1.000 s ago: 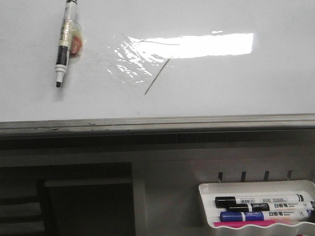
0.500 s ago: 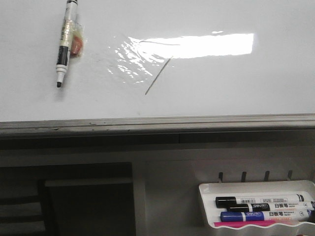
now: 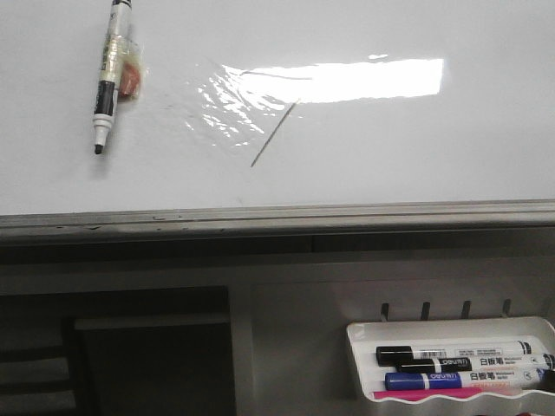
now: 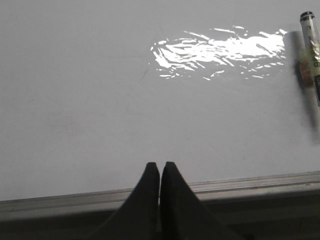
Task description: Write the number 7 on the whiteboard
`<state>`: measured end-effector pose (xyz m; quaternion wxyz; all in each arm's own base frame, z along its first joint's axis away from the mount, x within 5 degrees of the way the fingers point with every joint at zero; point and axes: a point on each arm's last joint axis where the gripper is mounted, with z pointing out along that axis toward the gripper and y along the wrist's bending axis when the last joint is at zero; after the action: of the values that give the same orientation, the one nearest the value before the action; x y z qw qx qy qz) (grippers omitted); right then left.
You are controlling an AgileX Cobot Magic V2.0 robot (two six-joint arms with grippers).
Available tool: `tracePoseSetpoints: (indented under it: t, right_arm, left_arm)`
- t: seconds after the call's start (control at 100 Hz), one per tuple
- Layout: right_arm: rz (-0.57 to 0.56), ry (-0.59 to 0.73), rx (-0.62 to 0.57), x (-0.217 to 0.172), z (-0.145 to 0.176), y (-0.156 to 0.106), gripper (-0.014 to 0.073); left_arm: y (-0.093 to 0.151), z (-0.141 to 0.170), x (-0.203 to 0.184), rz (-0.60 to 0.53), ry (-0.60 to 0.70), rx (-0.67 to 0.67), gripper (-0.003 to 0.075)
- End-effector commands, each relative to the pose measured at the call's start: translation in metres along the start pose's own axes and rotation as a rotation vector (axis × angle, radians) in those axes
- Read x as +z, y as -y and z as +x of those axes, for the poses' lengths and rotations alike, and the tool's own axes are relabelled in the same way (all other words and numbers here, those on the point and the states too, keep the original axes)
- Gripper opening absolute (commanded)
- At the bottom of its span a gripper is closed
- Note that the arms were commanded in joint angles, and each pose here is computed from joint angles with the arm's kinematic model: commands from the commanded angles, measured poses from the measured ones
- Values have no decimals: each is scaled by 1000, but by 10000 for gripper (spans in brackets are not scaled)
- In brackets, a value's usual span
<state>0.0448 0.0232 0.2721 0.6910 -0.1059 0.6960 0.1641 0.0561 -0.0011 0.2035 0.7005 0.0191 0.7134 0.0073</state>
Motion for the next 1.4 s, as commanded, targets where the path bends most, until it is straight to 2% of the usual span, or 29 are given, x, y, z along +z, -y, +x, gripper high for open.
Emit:
tracePoseSetpoints:
  t: [0.0,0.73,0.87,1.05,1.26,1.39]
  right_arm:
    - [30,90,-2,-1,-15,2,-53]
    - [30,90,-3,-1,-15,2,-53]
    - [57,105,-76,-1,-15,4,-53]
    - [184,169,-165,1,-11,13,-53]
    - [394,82,-165,4,21,29,-53]
    - [445,41,-183,3,41,34,-53]
  left_arm:
    - [0,5,-1,-4,54,-21,-20]
    - [0,5,-1,-4,54,-21,-20]
    - [0,5,-1,-4,54,-21,-20]
    - [0,5,-1,-4,54,-21,-20]
    - [0,5,-1,-4,54,-21,-20]
    - [0,5,-1,-4,54,-21,-20]
